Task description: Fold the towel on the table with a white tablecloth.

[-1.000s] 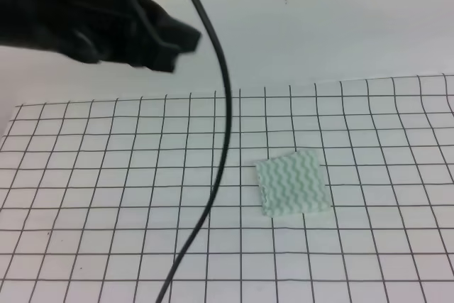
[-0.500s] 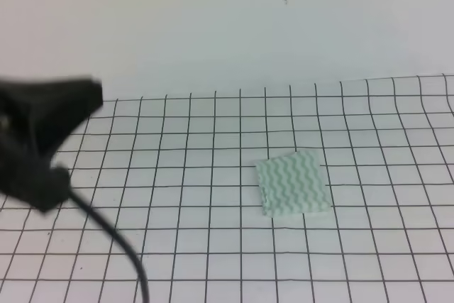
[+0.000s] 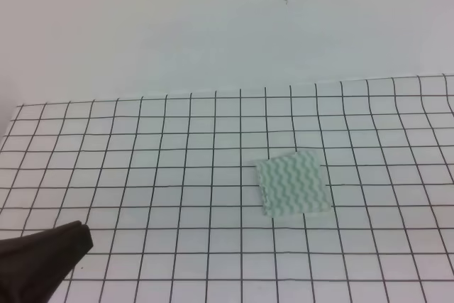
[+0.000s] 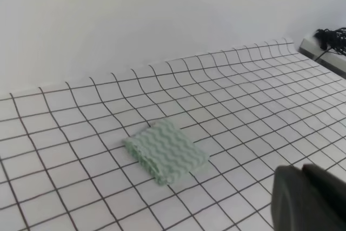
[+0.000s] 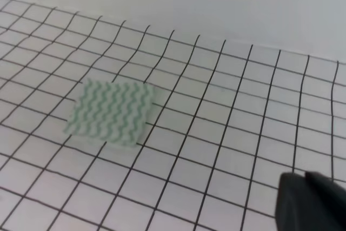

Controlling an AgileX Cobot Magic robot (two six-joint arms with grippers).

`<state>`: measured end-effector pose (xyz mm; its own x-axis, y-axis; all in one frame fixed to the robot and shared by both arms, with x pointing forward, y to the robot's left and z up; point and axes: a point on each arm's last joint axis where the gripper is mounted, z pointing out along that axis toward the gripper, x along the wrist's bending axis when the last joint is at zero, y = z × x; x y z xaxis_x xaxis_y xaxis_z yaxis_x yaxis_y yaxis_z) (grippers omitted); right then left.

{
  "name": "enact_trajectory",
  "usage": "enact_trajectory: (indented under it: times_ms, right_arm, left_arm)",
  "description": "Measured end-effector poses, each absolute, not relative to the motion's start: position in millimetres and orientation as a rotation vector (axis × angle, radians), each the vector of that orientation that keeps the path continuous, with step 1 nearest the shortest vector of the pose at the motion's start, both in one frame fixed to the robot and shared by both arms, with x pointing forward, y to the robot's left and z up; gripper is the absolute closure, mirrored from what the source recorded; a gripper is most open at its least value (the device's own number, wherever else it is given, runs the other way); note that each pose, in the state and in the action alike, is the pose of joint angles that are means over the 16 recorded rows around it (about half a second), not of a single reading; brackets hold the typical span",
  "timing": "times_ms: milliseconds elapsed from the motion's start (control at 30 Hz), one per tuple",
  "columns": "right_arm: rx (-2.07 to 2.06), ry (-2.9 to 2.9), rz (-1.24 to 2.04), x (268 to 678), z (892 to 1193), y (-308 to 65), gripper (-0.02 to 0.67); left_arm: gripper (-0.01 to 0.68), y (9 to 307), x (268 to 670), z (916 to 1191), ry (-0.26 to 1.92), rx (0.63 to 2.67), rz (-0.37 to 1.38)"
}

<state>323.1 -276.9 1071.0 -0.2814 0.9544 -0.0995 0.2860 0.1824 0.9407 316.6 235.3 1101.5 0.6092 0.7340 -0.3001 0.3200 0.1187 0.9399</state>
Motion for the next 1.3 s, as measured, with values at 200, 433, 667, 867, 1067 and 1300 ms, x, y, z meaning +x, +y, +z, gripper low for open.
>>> enact_trajectory:
  times_ms: [200,433,667,867,1067,1300]
  right_arm:
    - [1.211,1.752,1.095,322,1060,-277,0.650]
    - [1.226,1.775,1.082,322,1056,-277,0.651]
    - [1.229,1.777,1.083,321,1056,-276,0.652]
    - [1.231,1.777,1.087,321,1056,-276,0.652]
    - [1.233,1.777,1.089,322,1056,-276,0.652]
    - [1.234,1.778,1.088,322,1056,-276,0.652]
  left_arm:
    - [0.673,237,312,1096,0.944,1.463,0.362]
    - [0.672,237,311,1096,0.942,1.464,0.362]
    - [0.672,248,303,1085,0.936,1.458,0.491]
    - [0.673,267,296,1054,1.010,1.382,0.673]
    - [0.673,281,292,1009,1.110,1.297,0.812]
    - [0.673,288,291,969,1.253,1.296,0.850]
